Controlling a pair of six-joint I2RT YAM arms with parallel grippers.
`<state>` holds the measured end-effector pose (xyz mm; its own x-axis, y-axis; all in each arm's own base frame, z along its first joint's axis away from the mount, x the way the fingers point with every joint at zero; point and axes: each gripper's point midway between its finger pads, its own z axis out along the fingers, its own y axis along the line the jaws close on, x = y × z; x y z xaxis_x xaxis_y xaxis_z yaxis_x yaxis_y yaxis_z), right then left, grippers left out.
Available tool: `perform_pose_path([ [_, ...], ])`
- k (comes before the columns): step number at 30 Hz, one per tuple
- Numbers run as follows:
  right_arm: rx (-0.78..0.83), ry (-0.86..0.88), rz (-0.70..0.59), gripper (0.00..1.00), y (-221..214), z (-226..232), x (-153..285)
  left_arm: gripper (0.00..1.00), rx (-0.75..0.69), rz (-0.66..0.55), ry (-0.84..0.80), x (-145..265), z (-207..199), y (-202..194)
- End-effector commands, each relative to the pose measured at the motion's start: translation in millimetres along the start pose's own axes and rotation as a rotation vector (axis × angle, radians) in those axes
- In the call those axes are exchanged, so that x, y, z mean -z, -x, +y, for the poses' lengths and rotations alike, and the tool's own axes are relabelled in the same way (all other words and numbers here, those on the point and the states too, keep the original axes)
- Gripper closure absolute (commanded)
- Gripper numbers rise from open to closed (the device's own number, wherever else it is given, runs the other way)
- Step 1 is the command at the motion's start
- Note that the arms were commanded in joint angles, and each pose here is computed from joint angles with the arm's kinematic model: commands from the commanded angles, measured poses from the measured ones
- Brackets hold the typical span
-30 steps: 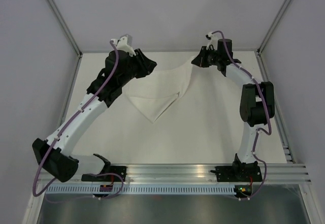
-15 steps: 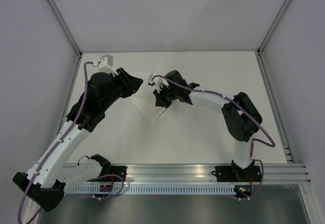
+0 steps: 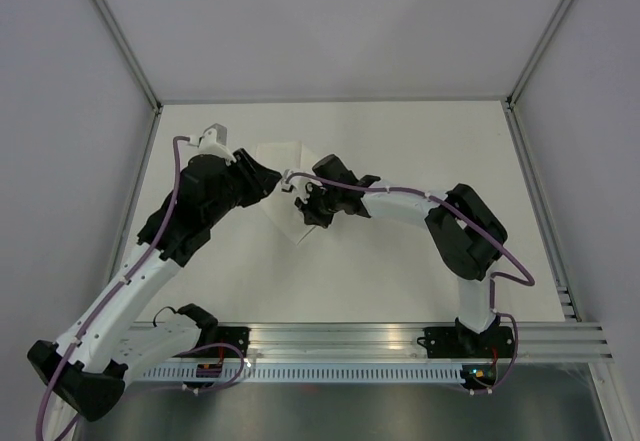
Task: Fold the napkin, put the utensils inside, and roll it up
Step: Fold the napkin
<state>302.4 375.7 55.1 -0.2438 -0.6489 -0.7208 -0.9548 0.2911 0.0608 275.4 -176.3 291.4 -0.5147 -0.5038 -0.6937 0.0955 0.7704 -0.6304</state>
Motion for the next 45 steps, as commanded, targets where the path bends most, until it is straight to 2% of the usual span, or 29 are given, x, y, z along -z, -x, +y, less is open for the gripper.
perform_pose_path([
  [1,0.03,0.037,0.008,0.94,-4.7,9.4,-9.5,0.56,0.049,0.002,-0.013,1.8,0.1,-4.7],
  [8,0.013,0.085,0.017,0.93,-5.3,22.4,-17.1,0.56,0.074,0.018,0.014,-3.2,16.1,-21.4],
  [12,0.009,0.109,0.019,0.85,-5.0,28.4,-18.9,0.54,0.077,0.018,0.018,-4.6,19.7,-24.3],
  [16,-0.018,0.154,0.014,0.79,0.3,35.9,-16.9,0.48,0.083,0.018,0.025,-6.1,22.3,-26.2],
  [19,-0.046,0.187,0.011,0.7,7.3,41.6,-16.3,0.46,0.088,0.018,0.025,-7.4,23.6,-28.3],
  [25,-0.112,0.237,0.007,0.69,18.1,45.1,-25.6,0.45,0.106,0.007,0.022,-7.6,24.0,-27.7],
  [30,-0.149,0.234,-0.035,0.69,36.4,37.2,-13.4,0.44,0.131,-0.023,0.051,-9.5,28.8,-23.3],
  [34,-0.213,0.183,-0.072,0.68,47.3,-1.1,10.7,0.45,0.164,-0.056,0.104,-16.8,37.2,-19.3],
  [38,-0.276,0.067,-0.108,0.68,54.6,-55.6,35.7,0.5,0.217,-0.103,0.19,-35.0,53.0,-9.3],
  [40,-0.334,-0.008,-0.106,0.68,45.0,-90.9,46.8,0.59,0.252,-0.116,0.236,-46.0,67.0,1.7],
  [41,-0.357,-0.051,-0.109,0.68,45.7,-106.6,53.6,0.68,0.269,-0.084,0.269,-58.1,77.0,-3.8],
  [43,-0.407,-0.122,-0.092,0.68,29.6,-137.8,61.6,0.77,0.309,-0.097,0.322,-67.5,99.4,5.1],
  [44,-0.424,-0.19,-0.074,0.68,22.6,-155.5,67.9,0.86,0.32,-0.095,0.349,-72.1,108.5,5.1],
  [45,-0.431,-0.224,-0.059,0.68,14.8,-166.9,70.3,0.9,0.337,-0.093,0.402,-79.0,127.0,5.3],
])
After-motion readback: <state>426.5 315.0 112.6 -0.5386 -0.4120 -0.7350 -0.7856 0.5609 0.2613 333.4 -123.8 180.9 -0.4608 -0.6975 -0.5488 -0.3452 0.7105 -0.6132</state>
